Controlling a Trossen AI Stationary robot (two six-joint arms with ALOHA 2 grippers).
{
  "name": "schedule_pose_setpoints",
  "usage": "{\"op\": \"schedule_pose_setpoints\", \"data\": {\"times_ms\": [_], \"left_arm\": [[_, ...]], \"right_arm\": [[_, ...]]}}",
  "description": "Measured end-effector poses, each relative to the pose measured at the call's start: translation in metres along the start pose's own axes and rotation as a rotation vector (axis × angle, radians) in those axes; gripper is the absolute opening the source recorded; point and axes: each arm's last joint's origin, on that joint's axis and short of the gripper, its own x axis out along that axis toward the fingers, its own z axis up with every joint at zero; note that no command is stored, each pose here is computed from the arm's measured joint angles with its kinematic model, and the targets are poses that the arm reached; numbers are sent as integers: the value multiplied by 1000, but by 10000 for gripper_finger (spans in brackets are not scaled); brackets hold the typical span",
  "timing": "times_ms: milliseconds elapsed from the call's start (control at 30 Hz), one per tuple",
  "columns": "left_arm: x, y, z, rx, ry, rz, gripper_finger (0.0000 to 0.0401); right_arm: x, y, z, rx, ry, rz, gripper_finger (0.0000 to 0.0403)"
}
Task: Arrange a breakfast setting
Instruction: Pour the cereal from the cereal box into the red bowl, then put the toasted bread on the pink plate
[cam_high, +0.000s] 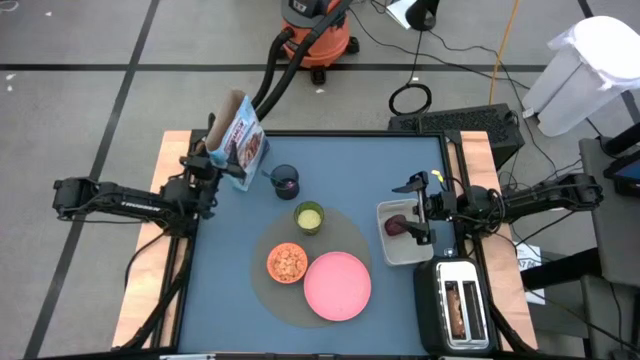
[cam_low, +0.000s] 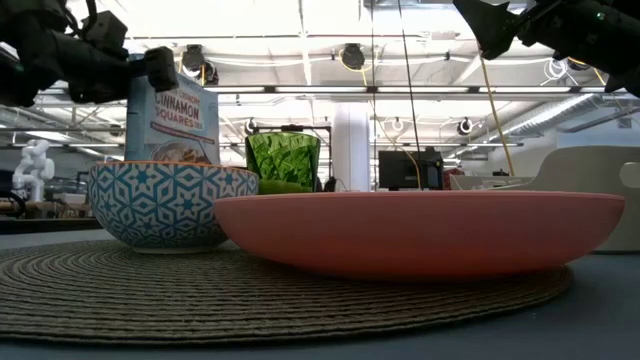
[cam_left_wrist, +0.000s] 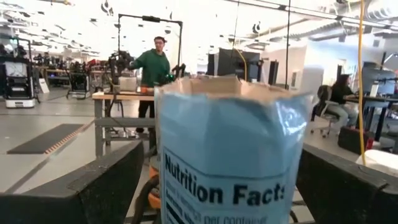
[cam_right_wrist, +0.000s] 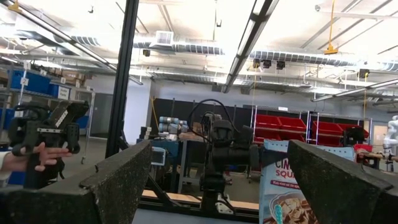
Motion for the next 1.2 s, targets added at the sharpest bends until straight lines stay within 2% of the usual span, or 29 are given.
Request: {"op": "schedule_pose_setpoints", "data": {"times_ms": [333, 767, 1067, 1200], "left_arm": [[-1, 6, 12, -69, -56, 12, 392], [-3, 12, 25, -160, -158, -88, 392], [6, 7, 69, -319, -238, -59, 392], [10, -3, 92, -327, -232, -82, 392]], "right_arm": [[0, 0, 0, 0, 0, 0, 368], [0, 0, 0, -2, 0, 0, 368], [0, 0, 0, -3, 0, 0, 368], [0, 0, 0, -3, 0, 0, 368]]}}
